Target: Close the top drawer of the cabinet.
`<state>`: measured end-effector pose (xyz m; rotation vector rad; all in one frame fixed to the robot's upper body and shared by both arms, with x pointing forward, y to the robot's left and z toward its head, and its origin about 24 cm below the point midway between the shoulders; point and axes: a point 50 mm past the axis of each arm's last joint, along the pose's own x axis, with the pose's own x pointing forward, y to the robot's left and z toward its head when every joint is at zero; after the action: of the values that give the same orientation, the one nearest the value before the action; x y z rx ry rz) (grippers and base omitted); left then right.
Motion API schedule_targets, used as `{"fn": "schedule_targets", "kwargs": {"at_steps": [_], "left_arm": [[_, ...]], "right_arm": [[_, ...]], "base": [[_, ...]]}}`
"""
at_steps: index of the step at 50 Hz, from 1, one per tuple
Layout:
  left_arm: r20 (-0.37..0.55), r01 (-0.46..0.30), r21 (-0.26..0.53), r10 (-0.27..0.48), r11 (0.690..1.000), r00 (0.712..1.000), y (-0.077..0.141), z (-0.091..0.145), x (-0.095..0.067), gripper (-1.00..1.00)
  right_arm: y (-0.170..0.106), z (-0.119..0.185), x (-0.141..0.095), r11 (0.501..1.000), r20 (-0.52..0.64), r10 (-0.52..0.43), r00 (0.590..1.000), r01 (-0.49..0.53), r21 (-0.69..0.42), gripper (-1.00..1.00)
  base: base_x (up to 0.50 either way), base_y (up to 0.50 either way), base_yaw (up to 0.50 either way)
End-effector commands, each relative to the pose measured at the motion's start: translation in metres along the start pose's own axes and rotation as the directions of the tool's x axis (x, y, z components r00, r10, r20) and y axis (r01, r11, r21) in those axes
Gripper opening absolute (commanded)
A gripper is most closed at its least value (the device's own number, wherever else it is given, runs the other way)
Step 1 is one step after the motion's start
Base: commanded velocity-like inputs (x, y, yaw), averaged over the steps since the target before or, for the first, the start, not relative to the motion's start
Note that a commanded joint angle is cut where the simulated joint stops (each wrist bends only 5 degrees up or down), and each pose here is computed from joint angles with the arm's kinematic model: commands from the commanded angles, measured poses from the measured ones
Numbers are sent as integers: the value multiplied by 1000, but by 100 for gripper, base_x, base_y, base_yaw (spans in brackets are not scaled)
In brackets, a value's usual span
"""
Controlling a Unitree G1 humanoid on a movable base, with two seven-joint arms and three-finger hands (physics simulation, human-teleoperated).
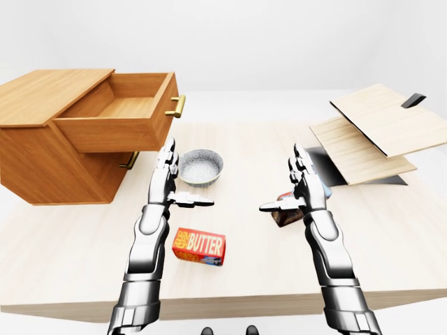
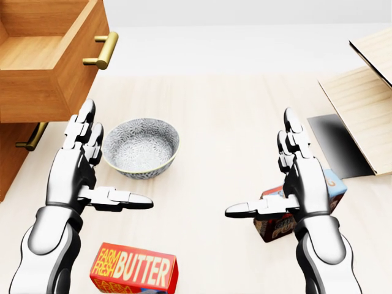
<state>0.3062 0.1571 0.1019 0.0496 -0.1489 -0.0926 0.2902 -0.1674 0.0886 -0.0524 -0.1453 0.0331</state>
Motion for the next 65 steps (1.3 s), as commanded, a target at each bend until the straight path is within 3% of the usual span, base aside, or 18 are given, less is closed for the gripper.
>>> {"fn": "schedule_targets", "kwargs": {"at_steps": [1,18,27,34,46,58,65], "left_arm": [[3,-1,5,1,1000,1000,1,1,0,100],[-24,-68,8,68,998,997,16,-1,20,100],[-10,-159,15,159,987,987,42,4,48,100],[-12,-213,9,214,977,977,63,6,57,100],[8,-357,3,357,934,934,117,24,54,100],[-157,-489,113,501,865,851,166,4,40,100],[-167,-532,133,548,836,820,184,5,30,100]], "right_arm": [[1,1,2,1000,5,4,1000,-4,1,100],[0,0,-4,1000,12,-12,1000,12,-15,100],[2,-2,-10,1000,14,-8,1000,8,-27,100],[0,-3,-12,999,16,-9,1000,10,-32,100],[-3,-7,-13,999,16,-20,1000,20,-33,100],[-5,-10,-14,999,16,-26,1000,27,-38,100],[-8,-13,-11,999,4,-39,999,39,-37,100]], "base": [[30,0,0],[9,0,0],[0,0,0],[0,0,0],[0,0,0],[0,0,0],[0,0,0]]}}
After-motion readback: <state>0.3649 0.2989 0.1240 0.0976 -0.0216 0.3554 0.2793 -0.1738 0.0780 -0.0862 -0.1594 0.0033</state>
